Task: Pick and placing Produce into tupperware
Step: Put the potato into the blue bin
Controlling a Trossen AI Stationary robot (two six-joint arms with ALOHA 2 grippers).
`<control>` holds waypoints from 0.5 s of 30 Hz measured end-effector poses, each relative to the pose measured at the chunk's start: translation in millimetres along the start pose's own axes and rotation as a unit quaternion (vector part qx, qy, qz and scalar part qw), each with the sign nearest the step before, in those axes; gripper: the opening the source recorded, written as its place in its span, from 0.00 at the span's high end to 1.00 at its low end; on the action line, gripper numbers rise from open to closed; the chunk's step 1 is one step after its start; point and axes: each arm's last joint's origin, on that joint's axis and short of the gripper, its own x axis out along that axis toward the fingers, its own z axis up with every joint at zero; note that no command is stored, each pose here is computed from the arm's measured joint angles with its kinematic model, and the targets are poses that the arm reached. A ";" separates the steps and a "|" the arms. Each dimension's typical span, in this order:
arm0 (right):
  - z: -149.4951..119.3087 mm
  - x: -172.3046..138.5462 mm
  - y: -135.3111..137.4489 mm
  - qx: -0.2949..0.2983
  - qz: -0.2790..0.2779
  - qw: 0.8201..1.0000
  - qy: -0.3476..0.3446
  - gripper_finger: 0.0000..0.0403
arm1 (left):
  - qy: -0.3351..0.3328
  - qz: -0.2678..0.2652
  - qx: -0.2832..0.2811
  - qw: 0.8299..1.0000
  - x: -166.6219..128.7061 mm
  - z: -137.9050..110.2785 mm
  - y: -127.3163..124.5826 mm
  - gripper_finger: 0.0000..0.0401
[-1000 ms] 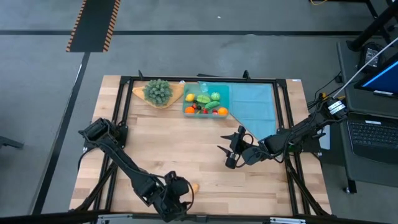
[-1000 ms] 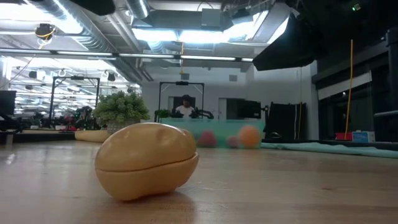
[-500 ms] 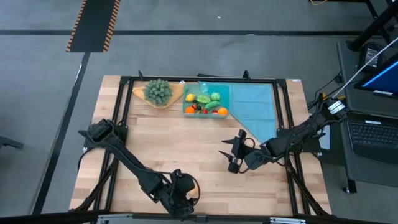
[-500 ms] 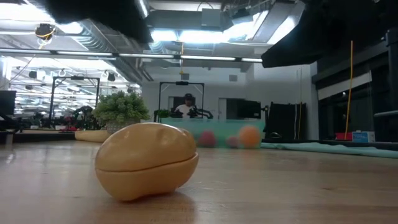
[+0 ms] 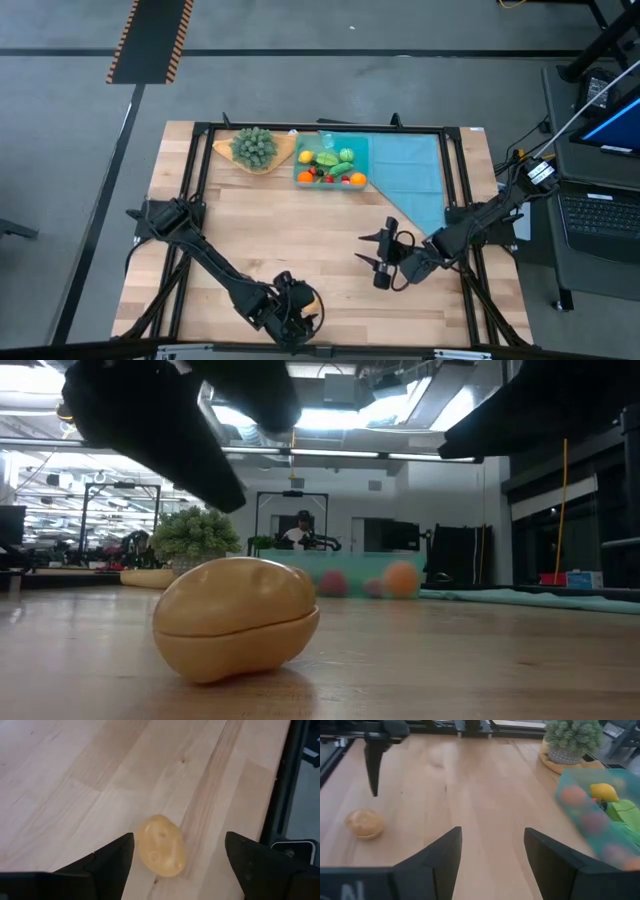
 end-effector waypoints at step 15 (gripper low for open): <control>-1.6 -5.3 5.5 0.019 0.012 1.000 -0.002 0.46 | 0.004 -0.005 0.012 1.000 -0.5 -3.7 -2.1 0.25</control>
